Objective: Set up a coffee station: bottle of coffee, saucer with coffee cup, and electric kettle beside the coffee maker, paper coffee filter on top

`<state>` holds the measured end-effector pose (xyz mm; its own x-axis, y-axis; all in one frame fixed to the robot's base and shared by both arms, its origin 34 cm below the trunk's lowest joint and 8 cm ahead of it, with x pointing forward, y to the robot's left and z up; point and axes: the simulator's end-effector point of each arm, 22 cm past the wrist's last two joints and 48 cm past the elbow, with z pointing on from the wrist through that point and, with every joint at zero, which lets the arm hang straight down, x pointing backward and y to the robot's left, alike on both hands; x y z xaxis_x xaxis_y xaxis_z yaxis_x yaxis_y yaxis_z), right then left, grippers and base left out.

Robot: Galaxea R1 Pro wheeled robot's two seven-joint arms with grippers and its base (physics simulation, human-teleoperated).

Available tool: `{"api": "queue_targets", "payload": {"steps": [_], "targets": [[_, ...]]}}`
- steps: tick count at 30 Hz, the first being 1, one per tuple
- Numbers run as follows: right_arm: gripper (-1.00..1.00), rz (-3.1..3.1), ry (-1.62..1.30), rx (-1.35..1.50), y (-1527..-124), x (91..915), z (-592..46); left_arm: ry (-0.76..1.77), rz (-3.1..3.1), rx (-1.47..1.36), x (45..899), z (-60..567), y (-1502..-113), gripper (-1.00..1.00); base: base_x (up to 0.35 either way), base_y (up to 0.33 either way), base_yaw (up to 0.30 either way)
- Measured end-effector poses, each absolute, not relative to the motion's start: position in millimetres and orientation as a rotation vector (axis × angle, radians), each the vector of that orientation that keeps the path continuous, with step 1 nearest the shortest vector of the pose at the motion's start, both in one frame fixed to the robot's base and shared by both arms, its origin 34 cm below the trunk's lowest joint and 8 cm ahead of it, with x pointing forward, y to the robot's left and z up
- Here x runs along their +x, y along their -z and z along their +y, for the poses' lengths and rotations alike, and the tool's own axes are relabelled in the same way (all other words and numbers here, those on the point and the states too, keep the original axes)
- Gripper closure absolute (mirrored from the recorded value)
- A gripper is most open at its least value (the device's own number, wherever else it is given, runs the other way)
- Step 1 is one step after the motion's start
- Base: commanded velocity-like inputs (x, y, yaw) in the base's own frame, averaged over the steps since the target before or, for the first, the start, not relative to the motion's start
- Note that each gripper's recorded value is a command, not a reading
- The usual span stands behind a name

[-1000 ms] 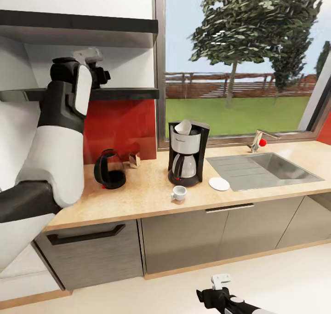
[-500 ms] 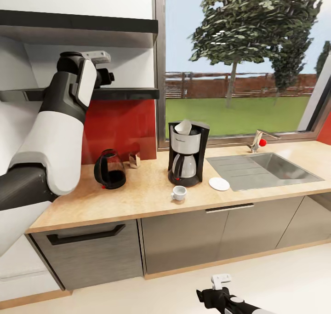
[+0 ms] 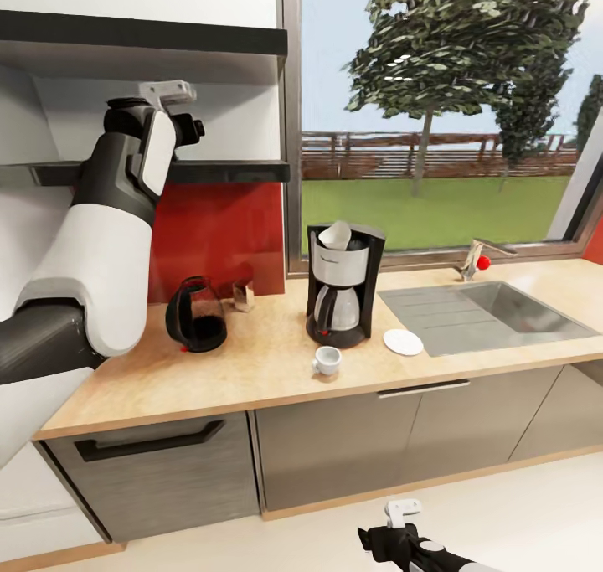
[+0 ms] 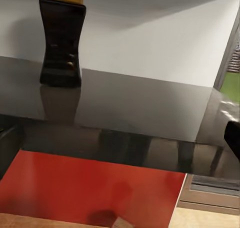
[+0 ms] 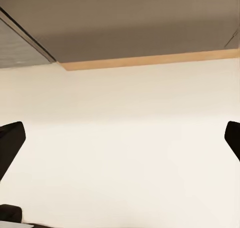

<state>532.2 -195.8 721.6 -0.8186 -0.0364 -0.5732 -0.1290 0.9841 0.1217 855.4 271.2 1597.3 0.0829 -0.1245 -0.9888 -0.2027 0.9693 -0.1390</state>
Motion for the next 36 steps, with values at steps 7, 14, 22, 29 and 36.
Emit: {"api": "queue_targets", "payload": {"steps": [7,14,22,29,36], "targets": [[-1.00,2.519,-0.206,-0.117,-724.2,534.4,-195.7,-0.059,1.473,-0.271,849.2,272.6,-1606.8,-1.00,0.077,0.000,0.000],[-1.00,2.509,-0.206,-0.119,-728.5,536.7,-195.5,-0.068,1.477,-0.283,842.9,283.6,-1612.8,-1.00,0.001,0.000,0.000],[-1.00,2.529,-0.214,-0.121,-727.8,530.0,-194.4,-0.090,1.569,-0.261,832.0,286.8,-1639.1,-1.00,0.000,0.000,0.000],[-1.00,2.538,-0.214,-0.120,-729.0,527.6,-194.5,-0.092,1.555,-0.253,821.7,284.9,-1660.6,-1.00,0.000,0.000,0.000],[-1.00,2.527,-0.212,-0.121,-733.8,530.7,-194.7,-0.142,1.512,-0.283,811.8,311.0,-1673.5,-1.00,0.000,0.000,0.000]]}}
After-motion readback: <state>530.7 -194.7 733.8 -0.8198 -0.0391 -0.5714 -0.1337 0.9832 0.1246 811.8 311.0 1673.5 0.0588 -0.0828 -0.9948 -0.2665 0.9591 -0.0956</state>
